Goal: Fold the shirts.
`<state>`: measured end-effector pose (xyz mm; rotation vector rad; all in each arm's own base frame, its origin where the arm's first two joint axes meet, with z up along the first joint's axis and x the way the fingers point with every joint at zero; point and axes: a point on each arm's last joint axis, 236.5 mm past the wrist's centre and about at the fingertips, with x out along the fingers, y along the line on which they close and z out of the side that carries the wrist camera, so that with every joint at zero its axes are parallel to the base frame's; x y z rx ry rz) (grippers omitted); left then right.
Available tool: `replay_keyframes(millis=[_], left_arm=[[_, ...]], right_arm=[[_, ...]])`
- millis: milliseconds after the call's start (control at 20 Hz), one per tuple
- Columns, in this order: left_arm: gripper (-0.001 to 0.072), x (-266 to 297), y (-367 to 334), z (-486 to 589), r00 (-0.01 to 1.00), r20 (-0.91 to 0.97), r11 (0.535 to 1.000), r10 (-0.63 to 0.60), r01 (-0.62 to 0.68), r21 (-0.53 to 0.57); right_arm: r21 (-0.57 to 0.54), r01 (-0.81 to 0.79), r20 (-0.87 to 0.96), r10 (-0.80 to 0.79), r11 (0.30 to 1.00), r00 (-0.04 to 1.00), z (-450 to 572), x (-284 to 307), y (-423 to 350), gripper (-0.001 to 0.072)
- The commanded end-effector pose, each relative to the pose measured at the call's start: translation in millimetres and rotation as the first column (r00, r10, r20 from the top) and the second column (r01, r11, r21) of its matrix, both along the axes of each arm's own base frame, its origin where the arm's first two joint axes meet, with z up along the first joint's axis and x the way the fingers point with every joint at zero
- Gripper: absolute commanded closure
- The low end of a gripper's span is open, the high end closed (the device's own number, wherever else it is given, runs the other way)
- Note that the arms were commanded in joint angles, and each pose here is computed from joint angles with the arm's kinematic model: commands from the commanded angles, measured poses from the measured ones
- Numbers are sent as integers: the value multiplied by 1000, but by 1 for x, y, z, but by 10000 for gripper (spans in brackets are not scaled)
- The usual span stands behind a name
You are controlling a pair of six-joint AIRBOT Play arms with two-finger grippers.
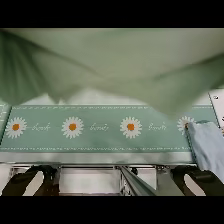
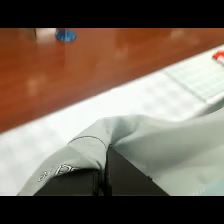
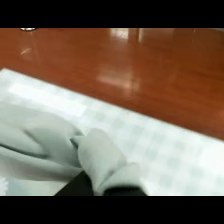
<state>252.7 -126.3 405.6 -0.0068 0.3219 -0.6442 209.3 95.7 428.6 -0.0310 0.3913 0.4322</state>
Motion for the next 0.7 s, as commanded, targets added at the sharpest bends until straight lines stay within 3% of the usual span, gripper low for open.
replay_keyframes(millis=[0,200,300,450,650], left_arm=[[684,-28,-1,-62,984,-179,999,0,7,40],[684,-34,-17,-202,844,-530,997,-81,79,-25],[684,-30,-24,-272,753,-654,997,-81,52,-63],[684,-2,-22,-346,682,-731,995,-8,-70,-77],[684,64,-14,-386,665,-740,978,97,-201,-52]], right_arm=[[-21,46,-144,-49,999,988,-49,-23,-12,683],[-11,23,-442,-25,1000,897,-161,2,-2,683],[6,47,-524,-37,999,851,-219,27,0,683],[-33,133,-604,-126,991,787,-298,71,-13,683],[-37,246,-661,-208,969,721,-355,145,-35,683]])
